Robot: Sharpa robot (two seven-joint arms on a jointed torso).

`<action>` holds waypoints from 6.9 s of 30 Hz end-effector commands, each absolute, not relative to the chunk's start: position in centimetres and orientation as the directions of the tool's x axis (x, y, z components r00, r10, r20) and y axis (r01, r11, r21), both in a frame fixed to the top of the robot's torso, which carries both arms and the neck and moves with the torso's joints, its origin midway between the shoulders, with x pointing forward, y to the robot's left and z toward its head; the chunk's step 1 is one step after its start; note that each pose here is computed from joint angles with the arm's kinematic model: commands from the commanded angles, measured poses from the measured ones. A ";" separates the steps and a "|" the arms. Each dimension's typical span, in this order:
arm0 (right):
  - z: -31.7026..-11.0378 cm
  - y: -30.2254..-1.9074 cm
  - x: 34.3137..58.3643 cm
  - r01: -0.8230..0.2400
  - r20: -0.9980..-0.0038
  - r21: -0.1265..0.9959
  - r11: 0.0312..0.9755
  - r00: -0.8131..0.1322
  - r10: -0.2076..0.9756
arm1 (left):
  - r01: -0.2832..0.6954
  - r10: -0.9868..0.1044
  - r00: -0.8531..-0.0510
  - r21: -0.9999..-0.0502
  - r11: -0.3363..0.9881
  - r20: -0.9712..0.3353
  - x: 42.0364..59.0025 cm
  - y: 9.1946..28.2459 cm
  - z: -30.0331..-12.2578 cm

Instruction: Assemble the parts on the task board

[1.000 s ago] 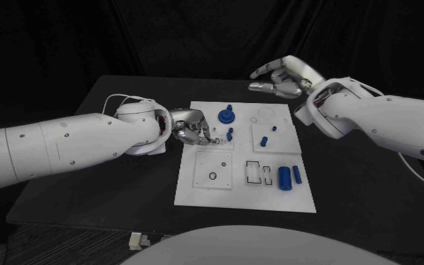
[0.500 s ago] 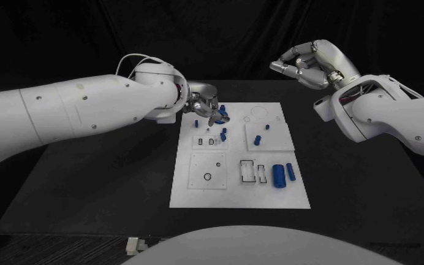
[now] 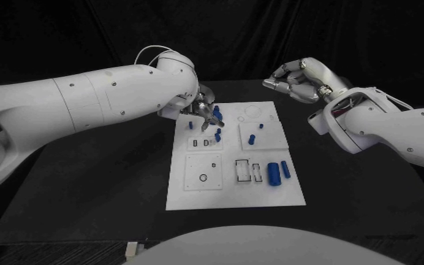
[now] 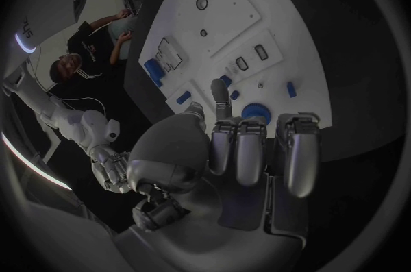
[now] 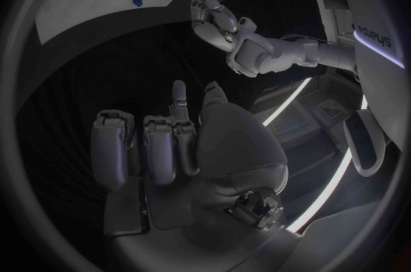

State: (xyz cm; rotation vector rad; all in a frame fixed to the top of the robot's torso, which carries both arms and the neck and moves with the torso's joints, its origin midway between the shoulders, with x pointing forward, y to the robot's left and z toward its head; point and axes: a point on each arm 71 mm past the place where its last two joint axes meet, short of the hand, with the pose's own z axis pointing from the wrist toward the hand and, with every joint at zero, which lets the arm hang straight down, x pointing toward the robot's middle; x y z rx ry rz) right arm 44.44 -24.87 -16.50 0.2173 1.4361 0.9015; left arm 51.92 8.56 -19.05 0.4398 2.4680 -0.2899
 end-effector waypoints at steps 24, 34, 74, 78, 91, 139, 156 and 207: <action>-18.3 -24.4 44.6 -0.339 -0.767 0.637 0.693 -0.185 0.614 | 0.151 0.067 -0.806 -0.095 0.984 -0.588 51.8 7.8 -23.4; -18.4 -24.2 44.7 -0.336 -0.767 0.637 0.693 -0.192 0.612 | 0.135 0.040 -0.795 -0.111 0.985 -0.606 51.8 7.3 -23.7; -18.9 -24.1 44.7 -0.325 -0.767 0.640 0.697 -0.212 0.606 | 0.132 0.058 -0.813 -0.087 0.987 -0.579 51.9 7.0 -24.7; -18.9 -24.1 44.7 -0.326 -0.767 0.640 0.696 -0.213 0.606 | 0.134 0.061 -0.816 -0.086 0.987 -0.574 51.8 7.0 -24.8; -19.0 -24.1 44.7 -0.325 -0.766 0.641 0.696 -0.216 0.605 | 0.140 0.058 -0.818 -0.100 0.985 -0.572 51.7 6.7 -25.1; -19.3 -24.3 44.6 -0.313 -0.767 0.641 0.701 -0.217 0.604 | 0.132 0.037 -0.808 -0.120 0.984 -0.588 51.3 6.9 -25.1; -19.3 -24.5 44.5 -0.309 -0.768 0.640 0.704 -0.213 0.605 | 0.106 -0.008 -0.783 -0.146 0.984 -0.622 50.4 8.0 -24.4; -20.5 -24.6 44.1 -0.289 -0.763 0.646 0.707 -0.232 0.603 | 0.016 -0.063 -0.769 -0.118 0.993 -0.636 49.5 12.4 -23.9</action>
